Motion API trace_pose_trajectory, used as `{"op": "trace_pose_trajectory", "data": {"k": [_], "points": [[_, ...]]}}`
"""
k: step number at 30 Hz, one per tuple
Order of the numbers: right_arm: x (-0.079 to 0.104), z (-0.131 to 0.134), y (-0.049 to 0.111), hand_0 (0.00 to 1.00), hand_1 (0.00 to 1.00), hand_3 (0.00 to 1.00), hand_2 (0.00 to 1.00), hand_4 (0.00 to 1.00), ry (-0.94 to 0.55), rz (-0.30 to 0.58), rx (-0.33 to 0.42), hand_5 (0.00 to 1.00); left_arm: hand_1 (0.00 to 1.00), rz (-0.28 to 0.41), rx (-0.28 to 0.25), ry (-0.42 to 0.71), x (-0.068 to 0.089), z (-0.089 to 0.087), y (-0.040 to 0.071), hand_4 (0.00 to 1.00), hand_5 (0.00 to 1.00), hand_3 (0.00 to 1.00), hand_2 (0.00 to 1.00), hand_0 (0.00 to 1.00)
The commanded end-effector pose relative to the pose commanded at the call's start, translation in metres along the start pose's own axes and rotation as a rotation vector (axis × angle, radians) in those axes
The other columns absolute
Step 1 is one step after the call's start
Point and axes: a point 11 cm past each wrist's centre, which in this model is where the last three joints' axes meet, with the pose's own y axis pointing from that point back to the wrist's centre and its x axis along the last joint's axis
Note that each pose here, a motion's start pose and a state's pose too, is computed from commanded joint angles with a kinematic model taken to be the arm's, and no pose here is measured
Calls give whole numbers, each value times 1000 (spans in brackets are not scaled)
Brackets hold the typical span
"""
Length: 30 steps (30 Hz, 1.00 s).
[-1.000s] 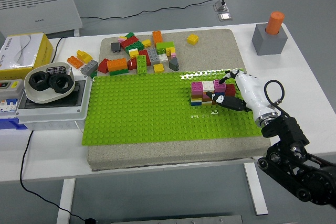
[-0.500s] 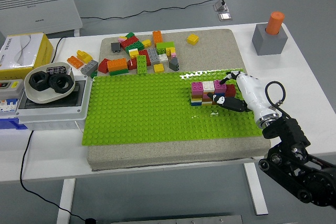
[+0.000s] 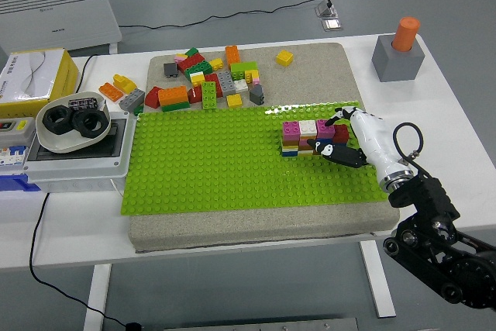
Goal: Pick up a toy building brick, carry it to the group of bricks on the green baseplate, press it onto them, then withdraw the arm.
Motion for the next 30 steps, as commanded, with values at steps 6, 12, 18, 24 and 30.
{"op": "trace_pose_trajectory", "data": {"k": [6, 12, 18, 24, 30], "points": [[-2, -4, 0, 767, 789, 564, 829, 899, 3, -5, 12, 645, 551, 0, 1, 0, 0, 0, 0, 998, 998, 829, 653, 697], [-2, -6, -1, 767, 788, 570, 828, 899, 8, -8, 16, 644, 551, 1, 1, -1, 0, 0, 0, 998, 998, 829, 653, 697], [-3, -4, -1, 767, 789, 570, 828, 899, 15, -13, 13, 644, 551, 1, 2, -2, 0, -1, 0, 998, 998, 829, 653, 698], [-4, -4, -1, 767, 787, 570, 827, 899, 22, -17, 13, 645, 552, 1, 4, -2, 0, -2, 0, 998, 998, 829, 653, 697], [-5, -3, 0, 767, 788, 569, 828, 899, 27, -17, 12, 646, 553, 1, 3, -1, 0, -2, 0, 998, 998, 829, 655, 698]]}}
